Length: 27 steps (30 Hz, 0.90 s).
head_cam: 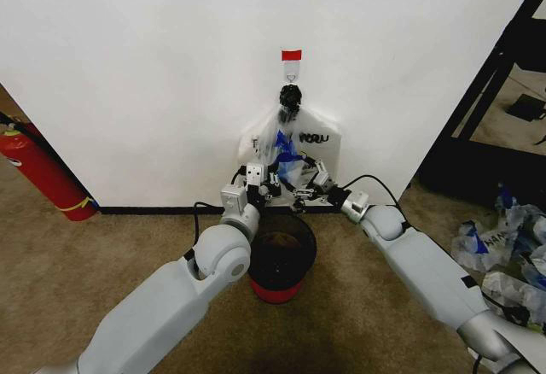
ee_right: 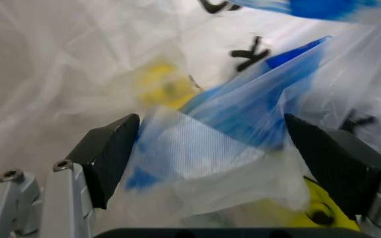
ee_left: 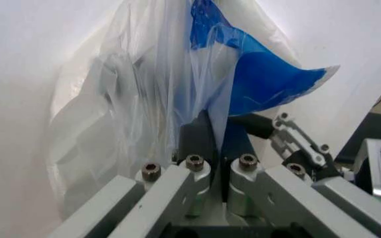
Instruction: Pick up the garbage bag from the wall and place it over the trash bin.
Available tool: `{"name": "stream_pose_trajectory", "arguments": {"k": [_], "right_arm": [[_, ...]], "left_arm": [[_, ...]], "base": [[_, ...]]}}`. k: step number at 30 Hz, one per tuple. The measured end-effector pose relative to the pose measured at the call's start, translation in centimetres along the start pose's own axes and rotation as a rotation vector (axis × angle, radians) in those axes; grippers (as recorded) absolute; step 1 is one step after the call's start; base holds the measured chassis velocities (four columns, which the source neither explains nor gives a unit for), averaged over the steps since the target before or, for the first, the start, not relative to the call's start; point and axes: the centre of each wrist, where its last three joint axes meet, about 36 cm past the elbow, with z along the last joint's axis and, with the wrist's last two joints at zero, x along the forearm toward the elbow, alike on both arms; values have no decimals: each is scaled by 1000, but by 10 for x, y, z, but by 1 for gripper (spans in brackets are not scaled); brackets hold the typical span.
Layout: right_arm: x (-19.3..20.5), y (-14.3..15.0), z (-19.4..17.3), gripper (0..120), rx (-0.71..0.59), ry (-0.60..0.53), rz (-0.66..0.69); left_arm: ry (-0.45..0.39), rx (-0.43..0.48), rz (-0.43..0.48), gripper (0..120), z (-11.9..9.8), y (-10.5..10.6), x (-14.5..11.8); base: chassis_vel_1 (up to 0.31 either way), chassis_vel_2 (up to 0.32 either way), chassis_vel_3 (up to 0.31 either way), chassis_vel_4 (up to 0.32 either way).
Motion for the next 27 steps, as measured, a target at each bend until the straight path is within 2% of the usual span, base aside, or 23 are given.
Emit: {"name": "stream_pose_trajectory", "arguments": {"k": [9,17,21,27], "right_arm": [[-4,-7,-6,83,76,6,-63],[6,-16,-34,83,158,-33,-130],[11,-20,-37,83,229,8,-168],[13,-25,-26,83,254,68,-178]], "left_arm": [[0,-9,-8,0,-1,5,1],[-1,-15,-11,0,-2,9,1],[-2,-17,-10,0,-2,9,2],[1,-18,-14,0,0,11,4]], "base": [[0,0,0,0],[0,0,0,0],[0,0,0,0],[0,0,0,0]]}}
